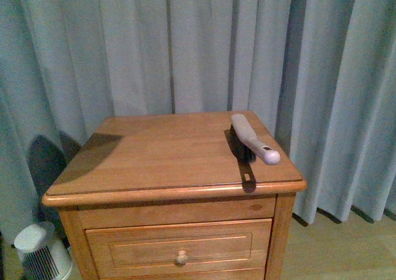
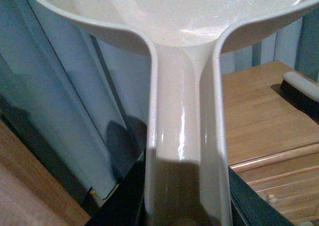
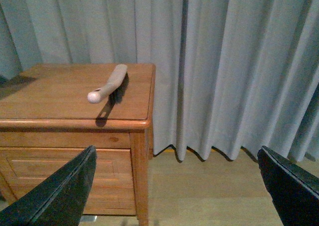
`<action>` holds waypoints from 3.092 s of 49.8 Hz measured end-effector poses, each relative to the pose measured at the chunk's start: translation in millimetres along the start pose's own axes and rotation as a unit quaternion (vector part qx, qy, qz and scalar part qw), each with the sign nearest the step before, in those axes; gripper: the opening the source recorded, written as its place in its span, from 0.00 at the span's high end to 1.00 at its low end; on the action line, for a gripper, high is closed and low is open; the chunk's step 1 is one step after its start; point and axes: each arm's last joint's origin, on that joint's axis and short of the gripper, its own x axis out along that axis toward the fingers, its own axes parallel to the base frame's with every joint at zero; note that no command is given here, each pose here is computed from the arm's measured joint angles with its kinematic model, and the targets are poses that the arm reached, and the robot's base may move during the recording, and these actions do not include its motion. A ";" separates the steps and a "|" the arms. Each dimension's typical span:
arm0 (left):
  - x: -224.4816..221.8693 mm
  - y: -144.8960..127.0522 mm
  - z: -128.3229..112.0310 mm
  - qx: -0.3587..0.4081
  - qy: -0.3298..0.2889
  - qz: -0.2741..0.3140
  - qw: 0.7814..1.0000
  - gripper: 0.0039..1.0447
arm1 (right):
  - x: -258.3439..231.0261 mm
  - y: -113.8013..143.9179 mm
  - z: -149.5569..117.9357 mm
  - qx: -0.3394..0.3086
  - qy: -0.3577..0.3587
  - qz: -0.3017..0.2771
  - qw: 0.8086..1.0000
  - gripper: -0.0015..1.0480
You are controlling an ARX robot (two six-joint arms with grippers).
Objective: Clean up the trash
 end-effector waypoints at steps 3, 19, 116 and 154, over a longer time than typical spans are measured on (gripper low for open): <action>0.1 0.6 -0.3 -0.002 0.001 0.002 1.000 0.75 | 0.0 0.0 0.0 0.000 0.000 0.000 1.000 0.07; 1.7 0.6 -1.6 -0.016 0.005 0.002 1.000 0.75 | 0.0 0.0 0.0 0.000 0.000 0.000 1.000 0.07; 2.0 0.7 -2.0 -0.019 0.006 0.002 1.000 0.75 | 356.7 121.6 39.1 0.126 0.367 -0.074 0.919 0.07; 2.0 0.7 -2.0 -0.019 0.006 0.002 1.000 0.75 | 364.9 141.3 5.4 0.115 0.391 -0.071 0.910 0.41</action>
